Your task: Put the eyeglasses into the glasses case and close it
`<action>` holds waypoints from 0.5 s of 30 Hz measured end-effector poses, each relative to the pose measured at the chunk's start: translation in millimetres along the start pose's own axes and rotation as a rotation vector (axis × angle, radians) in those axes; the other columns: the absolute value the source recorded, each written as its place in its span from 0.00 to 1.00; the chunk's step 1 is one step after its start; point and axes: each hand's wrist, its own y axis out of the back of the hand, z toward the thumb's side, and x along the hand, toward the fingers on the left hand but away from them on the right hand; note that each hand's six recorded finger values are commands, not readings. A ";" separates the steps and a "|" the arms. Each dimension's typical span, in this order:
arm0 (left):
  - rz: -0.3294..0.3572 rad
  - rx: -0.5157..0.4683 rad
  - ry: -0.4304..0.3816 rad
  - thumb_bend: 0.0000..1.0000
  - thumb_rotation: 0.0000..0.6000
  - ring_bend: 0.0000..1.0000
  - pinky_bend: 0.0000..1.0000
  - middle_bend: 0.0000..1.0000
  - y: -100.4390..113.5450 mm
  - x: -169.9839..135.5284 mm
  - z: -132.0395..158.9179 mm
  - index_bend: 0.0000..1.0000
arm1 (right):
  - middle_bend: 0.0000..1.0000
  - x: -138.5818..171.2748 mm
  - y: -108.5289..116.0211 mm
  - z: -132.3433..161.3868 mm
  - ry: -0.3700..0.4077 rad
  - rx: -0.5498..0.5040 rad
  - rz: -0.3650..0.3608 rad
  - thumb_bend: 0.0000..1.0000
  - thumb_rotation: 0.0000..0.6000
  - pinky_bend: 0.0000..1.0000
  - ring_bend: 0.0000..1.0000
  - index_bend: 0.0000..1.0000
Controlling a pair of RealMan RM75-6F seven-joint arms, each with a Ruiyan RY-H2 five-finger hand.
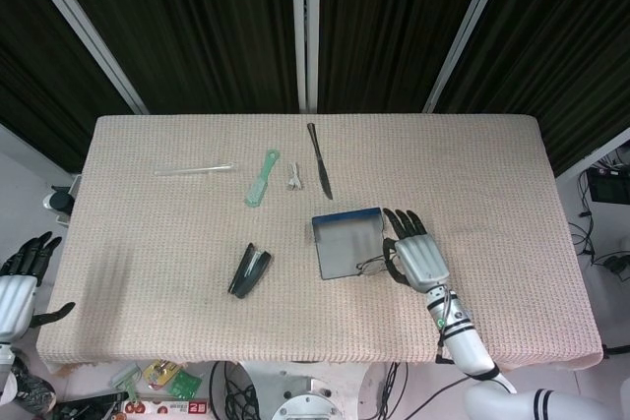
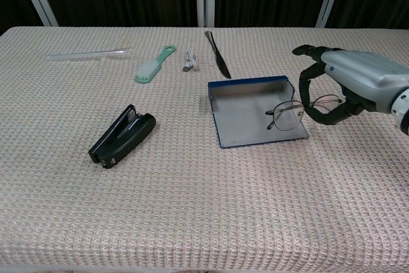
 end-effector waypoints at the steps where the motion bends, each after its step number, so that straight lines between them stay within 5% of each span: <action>1: 0.000 0.000 0.002 0.11 1.00 0.04 0.19 0.03 0.1 -0.3 -0.9 0.05 | 0.00 -4.1 -1.4 4.9 0.000 -0.004 0.001 0.52 1.00 0.00 0.00 0.79; 15: -0.004 0.001 0.016 0.11 1.00 0.04 0.19 0.03 1.1 -3.7 -8.1 0.05 | 0.00 -60.7 -25.3 41.0 -0.049 -0.008 0.034 0.52 1.00 0.00 0.00 0.79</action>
